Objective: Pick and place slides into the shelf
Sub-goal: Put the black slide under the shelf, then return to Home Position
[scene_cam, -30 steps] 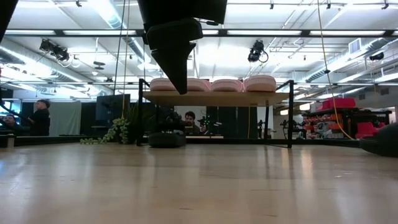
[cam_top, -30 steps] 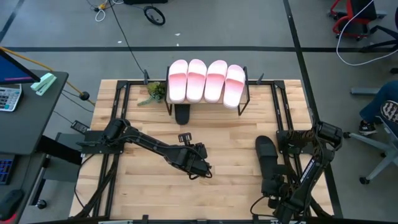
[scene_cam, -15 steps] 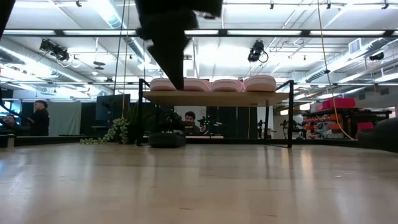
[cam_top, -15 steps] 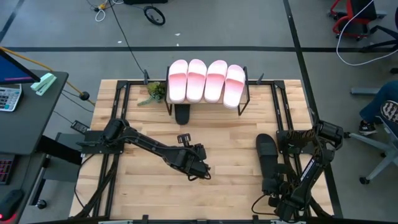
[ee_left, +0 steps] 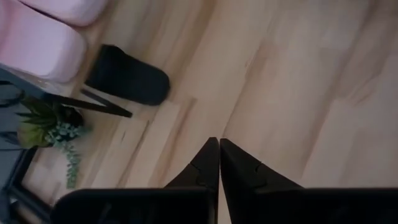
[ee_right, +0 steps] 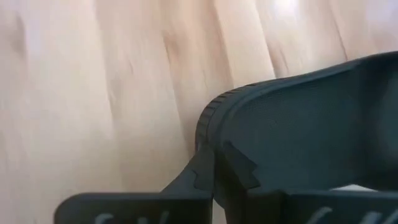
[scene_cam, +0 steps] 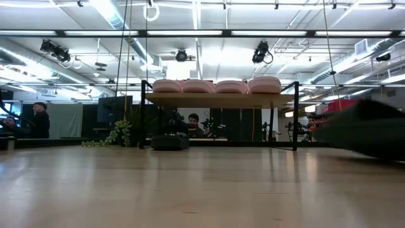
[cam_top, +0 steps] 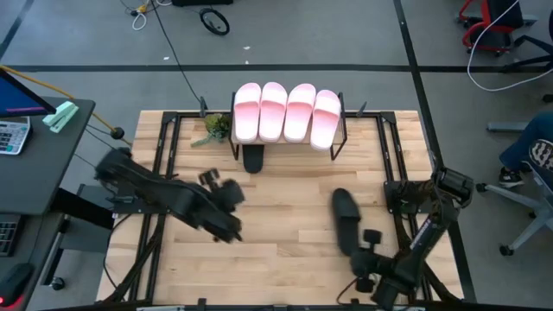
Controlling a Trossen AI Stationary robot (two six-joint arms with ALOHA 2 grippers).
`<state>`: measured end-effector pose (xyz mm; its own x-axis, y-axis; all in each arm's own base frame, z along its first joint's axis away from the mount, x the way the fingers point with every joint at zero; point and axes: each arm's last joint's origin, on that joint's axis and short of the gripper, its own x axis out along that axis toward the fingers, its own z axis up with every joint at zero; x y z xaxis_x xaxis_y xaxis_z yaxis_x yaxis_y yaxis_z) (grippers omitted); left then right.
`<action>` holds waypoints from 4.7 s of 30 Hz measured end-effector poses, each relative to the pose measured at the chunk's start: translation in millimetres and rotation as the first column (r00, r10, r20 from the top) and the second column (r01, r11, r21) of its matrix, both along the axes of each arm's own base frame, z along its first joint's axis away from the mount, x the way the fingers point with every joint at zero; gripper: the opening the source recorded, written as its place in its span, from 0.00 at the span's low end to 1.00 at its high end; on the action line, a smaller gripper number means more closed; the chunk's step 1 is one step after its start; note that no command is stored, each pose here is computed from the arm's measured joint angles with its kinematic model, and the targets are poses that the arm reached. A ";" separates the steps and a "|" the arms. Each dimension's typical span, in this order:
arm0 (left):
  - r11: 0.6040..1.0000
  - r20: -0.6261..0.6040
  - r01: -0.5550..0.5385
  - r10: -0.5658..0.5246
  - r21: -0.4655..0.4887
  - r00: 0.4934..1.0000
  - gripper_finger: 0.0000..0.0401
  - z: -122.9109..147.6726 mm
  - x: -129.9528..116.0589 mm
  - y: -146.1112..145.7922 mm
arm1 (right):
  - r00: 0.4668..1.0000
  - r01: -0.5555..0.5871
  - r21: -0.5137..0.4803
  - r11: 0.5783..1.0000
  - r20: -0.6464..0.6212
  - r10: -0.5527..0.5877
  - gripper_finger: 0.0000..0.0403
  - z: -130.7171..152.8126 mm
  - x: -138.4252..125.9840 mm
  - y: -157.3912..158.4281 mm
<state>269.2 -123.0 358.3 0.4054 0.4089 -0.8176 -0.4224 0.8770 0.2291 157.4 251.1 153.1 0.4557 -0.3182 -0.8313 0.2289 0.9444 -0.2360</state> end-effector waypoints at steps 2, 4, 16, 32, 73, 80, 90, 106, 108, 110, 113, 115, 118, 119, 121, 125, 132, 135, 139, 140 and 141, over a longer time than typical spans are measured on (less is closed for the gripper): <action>1.000 0.058 0.004 -0.002 -0.028 0.998 0.03 17.6 -15.1 8.4 | 0.997 -0.076 -0.009 0.997 0.005 0.076 0.02 0.1 21.2 -4.2; 0.999 0.108 0.023 -0.019 -0.035 0.994 0.02 33.8 -30.4 17.8 | 0.991 -0.133 -0.001 0.991 0.029 0.133 0.02 1.0 48.4 -11.6; 0.999 0.346 -0.015 0.027 -0.037 0.938 0.07 82.1 -91.8 54.4 | 0.971 -0.091 -0.171 0.981 0.203 0.126 0.02 16.7 170.6 -119.9; 1.000 0.326 0.025 -0.024 0.001 0.945 0.05 82.7 -93.0 54.8 | 0.994 -0.041 -0.200 0.979 0.088 0.060 0.02 15.5 195.9 -217.3; 0.998 0.304 0.054 -0.061 0.032 0.951 0.06 82.3 -92.8 54.7 | 0.998 0.015 -0.269 0.963 -0.058 -0.032 0.02 -11.7 244.9 -293.0; 0.998 0.301 0.054 -0.061 0.033 0.952 0.04 82.2 -93.1 54.9 | 0.989 0.049 -0.233 0.971 -0.127 -0.080 0.02 -4.9 254.7 -296.8; 0.998 0.299 0.054 -0.061 0.034 0.952 0.04 82.0 -93.2 54.9 | 0.990 0.036 -0.222 0.974 -0.127 -0.066 0.02 -4.3 255.7 -296.8; 0.998 0.300 0.053 -0.061 0.033 0.952 0.02 82.0 -93.1 54.9 | 0.995 0.046 -0.151 0.987 -0.076 -0.058 0.27 -3.7 258.9 -297.1; 0.998 0.300 0.053 -0.061 0.033 0.952 0.02 82.0 -93.1 54.9 | 0.995 0.046 -0.151 0.987 -0.075 -0.058 0.30 -3.7 259.0 -296.8; 0.998 0.300 0.053 -0.061 0.033 0.952 0.03 82.0 -93.1 54.9 | 0.996 0.055 -0.142 0.988 -0.065 -0.065 0.32 -3.7 259.5 -292.6; 0.998 0.300 0.053 -0.060 0.033 0.952 0.05 82.0 -93.1 54.9 | 0.995 0.079 -0.119 0.990 -0.044 -0.084 0.32 -3.8 260.1 -281.5; 0.998 0.300 0.053 -0.060 0.033 0.952 0.06 82.0 -93.1 54.9 | 0.997 0.062 -0.109 0.992 -0.044 -0.068 0.32 -4.2 260.1 -267.6; 0.998 0.300 0.053 -0.060 0.033 0.952 0.05 82.0 -93.1 54.9 | 0.999 0.009 -0.105 0.994 -0.051 -0.014 0.31 -0.4 257.7 -242.9; 0.998 0.300 0.053 -0.060 0.032 0.952 0.04 82.0 -93.1 54.9 | 0.999 -0.008 -0.109 0.994 -0.047 0.003 0.31 4.2 256.1 -234.7; 0.998 0.300 0.053 -0.060 0.032 0.952 0.03 82.0 -93.1 54.9 | 0.999 -0.037 -0.121 0.992 -0.033 0.033 0.30 15.8 251.2 -217.2; 0.999 0.314 0.037 -0.040 0.016 0.949 0.02 82.2 -92.8 54.7 | 0.995 -0.088 -0.095 0.992 0.040 0.092 0.28 55.5 232.8 -182.7; 1.000 0.327 0.019 -0.016 -0.005 0.945 0.08 82.4 -92.8 54.7 | 0.950 -0.210 -0.022 0.978 0.230 0.209 0.28 145.7 173.6 -140.8; 1.000 0.327 0.024 -0.023 -0.001 0.945 0.10 82.6 -92.6 54.6 | 0.910 -0.231 0.043 0.972 0.363 0.200 0.28 184.1 142.5 -131.2; 0.999 0.361 0.025 -0.013 -0.029 0.933 0.11 87.5 -103.3 57.1 | 0.870 -0.255 0.127 0.958 0.463 0.170 0.27 220.5 97.7 -127.8; 0.999 0.379 0.031 -0.012 -0.045 0.925 0.10 90.2 -109.5 57.7 | 0.864 -0.263 0.134 0.956 0.473 0.171 0.27 225.1 86.5 -127.8; 0.998 0.394 0.043 -0.018 -0.055 0.919 0.10 92.5 -115.4 58.0 | 0.860 -0.266 0.127 0.956 0.478 0.176 0.28 226.8 75.9 -127.0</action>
<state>153.8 -65.0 450.8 0.7106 0.3455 -0.6130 -0.4400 0.8980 -0.0039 233.3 124.1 379.9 0.8380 -0.0272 -0.5450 0.0484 0.9985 0.0245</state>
